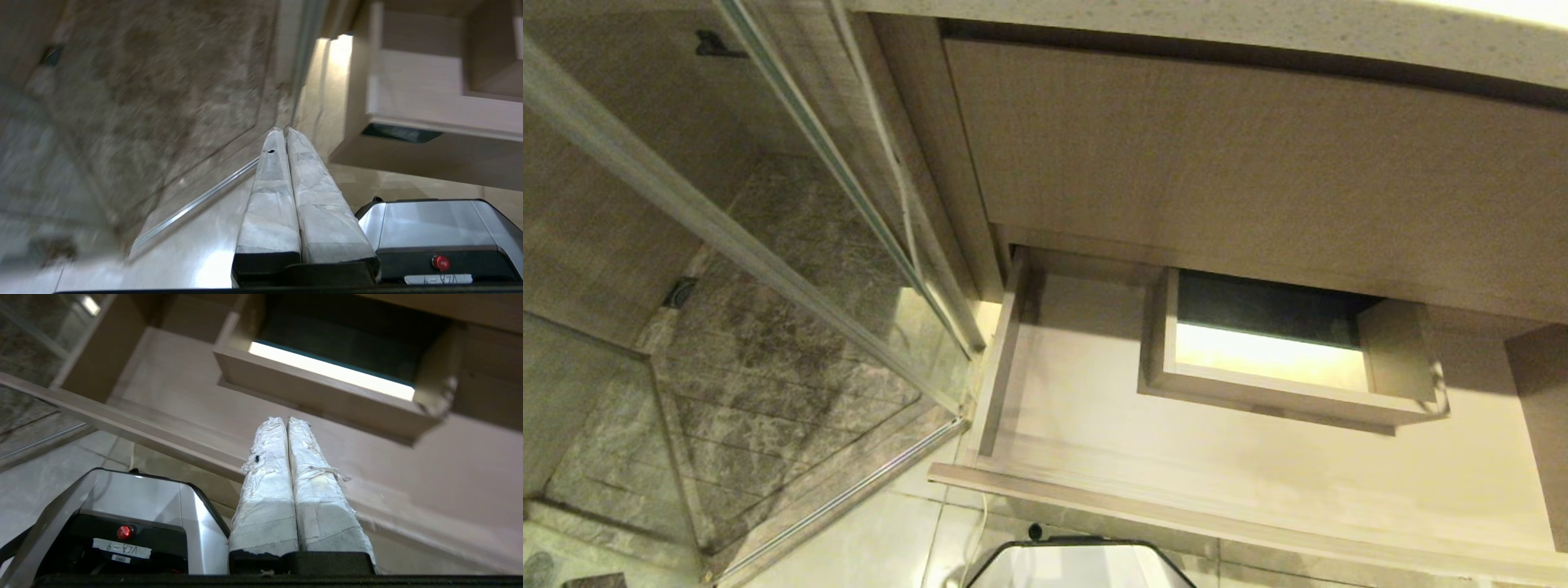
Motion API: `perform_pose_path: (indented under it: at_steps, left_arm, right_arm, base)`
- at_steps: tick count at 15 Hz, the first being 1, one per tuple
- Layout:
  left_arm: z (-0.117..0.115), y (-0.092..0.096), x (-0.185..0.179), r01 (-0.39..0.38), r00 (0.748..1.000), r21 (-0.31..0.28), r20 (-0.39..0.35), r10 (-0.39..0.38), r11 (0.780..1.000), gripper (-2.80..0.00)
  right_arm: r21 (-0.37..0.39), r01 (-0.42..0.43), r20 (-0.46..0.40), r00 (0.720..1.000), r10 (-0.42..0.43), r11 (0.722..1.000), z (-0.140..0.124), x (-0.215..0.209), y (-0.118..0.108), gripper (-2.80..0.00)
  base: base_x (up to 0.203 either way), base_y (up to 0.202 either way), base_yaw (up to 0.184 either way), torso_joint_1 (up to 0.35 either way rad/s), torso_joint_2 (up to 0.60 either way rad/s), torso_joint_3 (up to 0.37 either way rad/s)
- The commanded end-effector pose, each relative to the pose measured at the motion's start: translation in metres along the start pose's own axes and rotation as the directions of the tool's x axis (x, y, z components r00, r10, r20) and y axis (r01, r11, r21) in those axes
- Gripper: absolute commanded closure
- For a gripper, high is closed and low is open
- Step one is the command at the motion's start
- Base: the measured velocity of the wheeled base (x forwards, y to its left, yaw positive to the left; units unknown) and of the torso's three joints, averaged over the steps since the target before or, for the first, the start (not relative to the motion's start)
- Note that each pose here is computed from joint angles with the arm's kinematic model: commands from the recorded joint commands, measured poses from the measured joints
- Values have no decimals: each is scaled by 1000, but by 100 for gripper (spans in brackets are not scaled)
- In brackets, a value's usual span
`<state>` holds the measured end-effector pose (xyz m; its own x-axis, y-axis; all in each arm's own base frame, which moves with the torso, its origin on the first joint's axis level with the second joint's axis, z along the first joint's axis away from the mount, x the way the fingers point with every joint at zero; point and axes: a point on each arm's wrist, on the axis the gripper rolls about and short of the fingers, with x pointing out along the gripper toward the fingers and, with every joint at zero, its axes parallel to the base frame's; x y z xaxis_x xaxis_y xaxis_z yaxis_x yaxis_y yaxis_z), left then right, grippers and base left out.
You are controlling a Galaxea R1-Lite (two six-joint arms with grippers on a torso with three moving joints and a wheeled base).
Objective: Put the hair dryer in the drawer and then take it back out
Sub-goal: Pick up the hairdryer
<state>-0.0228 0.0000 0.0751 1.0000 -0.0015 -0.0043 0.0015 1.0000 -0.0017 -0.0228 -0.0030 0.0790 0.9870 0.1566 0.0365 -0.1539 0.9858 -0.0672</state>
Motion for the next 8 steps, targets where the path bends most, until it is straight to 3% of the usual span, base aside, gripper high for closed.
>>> perform_pose_path:
  at_steps: [1,4,8]
  left_arm:
    - [0,0,0,0,1000,0,1,0,1000,0]
    - [0,0,0,0,1000,0,1,0,1000,0]
    - [0,0,0,0,1000,0,1,0,1000,0]
  right_arm:
    - [-1,2,22,1000,-2,1000,-5,-2,0,0]
    - [-1,2,22,1000,-2,1000,-5,-2,0,0]
    - [-1,2,22,1000,-2,1000,-5,-2,0,0]
  base:
    - [2,-4,106,170,-86,-39]
    - [1,0,20,151,-22,-15]
    - [0,0,0,12,-3,-1]
